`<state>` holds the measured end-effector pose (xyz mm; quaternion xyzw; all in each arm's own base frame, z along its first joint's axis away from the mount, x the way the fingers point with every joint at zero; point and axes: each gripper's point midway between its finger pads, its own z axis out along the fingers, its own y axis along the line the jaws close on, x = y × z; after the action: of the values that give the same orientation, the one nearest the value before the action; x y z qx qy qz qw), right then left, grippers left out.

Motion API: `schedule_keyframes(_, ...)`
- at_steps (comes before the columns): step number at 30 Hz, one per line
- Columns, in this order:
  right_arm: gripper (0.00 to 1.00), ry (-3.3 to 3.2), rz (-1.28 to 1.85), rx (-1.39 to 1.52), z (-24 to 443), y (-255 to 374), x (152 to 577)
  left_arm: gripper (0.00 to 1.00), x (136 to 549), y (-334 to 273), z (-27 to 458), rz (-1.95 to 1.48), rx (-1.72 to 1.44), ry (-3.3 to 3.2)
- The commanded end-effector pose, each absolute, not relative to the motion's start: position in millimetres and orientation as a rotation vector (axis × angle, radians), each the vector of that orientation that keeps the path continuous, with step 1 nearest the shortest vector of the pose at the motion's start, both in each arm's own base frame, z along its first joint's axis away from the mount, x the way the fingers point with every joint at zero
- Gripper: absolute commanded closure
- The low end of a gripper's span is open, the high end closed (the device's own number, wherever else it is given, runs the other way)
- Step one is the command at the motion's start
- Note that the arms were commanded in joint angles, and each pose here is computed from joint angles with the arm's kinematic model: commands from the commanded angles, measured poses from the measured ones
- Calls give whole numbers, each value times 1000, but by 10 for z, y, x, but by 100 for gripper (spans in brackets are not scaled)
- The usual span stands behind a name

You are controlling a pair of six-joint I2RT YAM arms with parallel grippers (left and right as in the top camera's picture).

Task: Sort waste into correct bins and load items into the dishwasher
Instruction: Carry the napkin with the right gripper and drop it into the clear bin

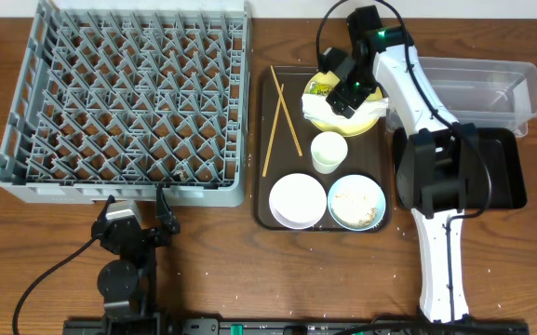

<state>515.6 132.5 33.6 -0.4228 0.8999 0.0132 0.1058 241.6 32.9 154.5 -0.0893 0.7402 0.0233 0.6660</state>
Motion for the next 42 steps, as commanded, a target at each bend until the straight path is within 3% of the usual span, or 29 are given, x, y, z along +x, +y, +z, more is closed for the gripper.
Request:
schedule_keyframes(1, 9, 2675, 19, -1284, 71, 1249, 5183, 11, 2412, 355, 1364, 73, -211, 1714)
schedule_keyframes(6, 19, 2709, 44, -1296, -107, 1273, 5125, 11, 2412, 355, 1364, 74, -211, 1714)
schedule_keyframes(8, 32, 2740, 54, -1260, -142, 1284, 5096, 11, 2412, 355, 1364, 73, -211, 1714)
schedule_keyframes(9, 50, 2764, 59, -1223, -148, 1295, 5080, 11, 2412, 355, 1364, 74, -211, 1714)
schedule_keyframes(11, 70, 2784, 61, -1182, -146, 1297, 5076, 11, 2412, 355, 1364, 74, -211, 1714)
schedule_keyframes(13, 99, 2805, 64, -1127, -141, 1298, 5080, 11, 2412, 355, 1364, 73, -211, 1714)
schedule_keyframes(21, 99, 2874, 70, -810, 246, 1301, 5146, 11, 2412, 355, 1364, 73, -211, 1714)
schedule_keyframes(35, 99, 2606, 169, -229, 2200, 1202, 5296, 11, 2412, 355, 1364, 73, -211, 1714)
schedule_keyframes(42, 98, 2558, 124, 438, 2378, 388, 5322, 11, 2412, 355, 1364, 74, -211, 1714)
